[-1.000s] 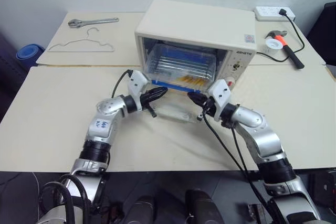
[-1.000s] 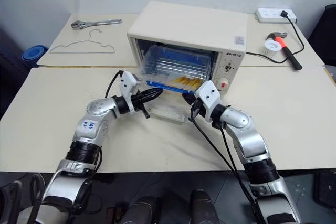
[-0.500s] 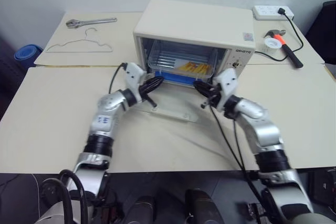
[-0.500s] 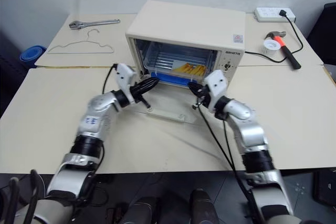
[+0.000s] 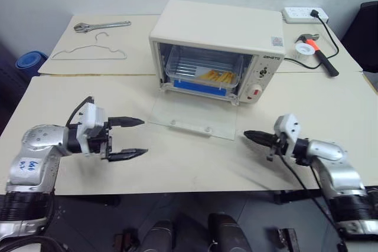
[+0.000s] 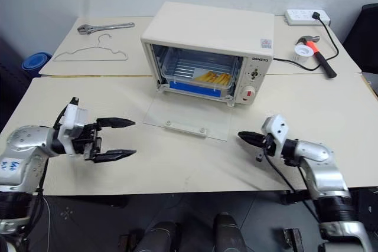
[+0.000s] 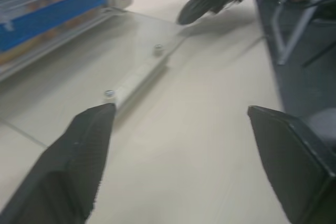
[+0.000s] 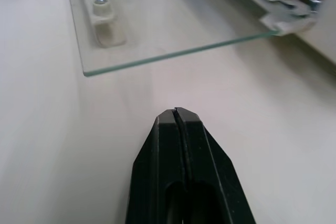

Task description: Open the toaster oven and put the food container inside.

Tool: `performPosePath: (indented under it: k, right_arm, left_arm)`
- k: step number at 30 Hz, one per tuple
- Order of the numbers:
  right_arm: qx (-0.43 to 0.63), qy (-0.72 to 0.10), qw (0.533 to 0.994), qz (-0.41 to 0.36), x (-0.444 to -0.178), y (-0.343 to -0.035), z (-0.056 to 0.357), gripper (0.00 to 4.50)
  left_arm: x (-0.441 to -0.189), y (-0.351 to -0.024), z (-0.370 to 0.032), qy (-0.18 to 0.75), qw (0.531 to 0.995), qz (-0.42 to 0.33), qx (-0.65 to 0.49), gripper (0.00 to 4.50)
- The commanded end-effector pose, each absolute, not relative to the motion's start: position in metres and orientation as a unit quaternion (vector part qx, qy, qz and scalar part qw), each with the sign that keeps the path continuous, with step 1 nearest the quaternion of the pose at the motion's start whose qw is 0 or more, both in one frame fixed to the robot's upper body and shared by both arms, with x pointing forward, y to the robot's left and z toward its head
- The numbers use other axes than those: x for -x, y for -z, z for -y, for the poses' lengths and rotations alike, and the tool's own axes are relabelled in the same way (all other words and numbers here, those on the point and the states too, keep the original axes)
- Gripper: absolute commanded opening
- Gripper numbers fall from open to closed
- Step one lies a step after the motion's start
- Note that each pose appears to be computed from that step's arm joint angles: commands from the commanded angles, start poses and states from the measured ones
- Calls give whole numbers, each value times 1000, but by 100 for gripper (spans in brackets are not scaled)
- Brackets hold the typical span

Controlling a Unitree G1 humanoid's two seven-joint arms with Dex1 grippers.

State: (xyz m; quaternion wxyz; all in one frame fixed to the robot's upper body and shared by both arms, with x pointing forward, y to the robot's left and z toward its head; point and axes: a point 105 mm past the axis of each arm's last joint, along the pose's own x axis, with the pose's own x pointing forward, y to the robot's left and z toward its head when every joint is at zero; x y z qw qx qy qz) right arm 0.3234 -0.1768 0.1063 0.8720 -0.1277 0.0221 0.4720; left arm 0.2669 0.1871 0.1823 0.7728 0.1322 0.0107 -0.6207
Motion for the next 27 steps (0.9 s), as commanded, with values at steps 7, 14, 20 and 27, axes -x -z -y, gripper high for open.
performPosePath:
  k: [7,14,20,27]
  right_arm:
    - [10,-467,869,166,-336,-170,149,0]
    - [-79,-452,845,275,-339,-255,154,0]
    - [69,-565,804,170,-307,-224,146,91]
    - [149,-588,792,63,-274,-146,171,327]
  left_arm:
    - [-275,-212,-217,531,844,62,-53,448]
    - [-289,-200,-252,388,913,86,-96,448]
    - [-276,-163,-258,398,900,28,-174,450]
    - [-251,-131,-268,402,889,-36,-216,450]
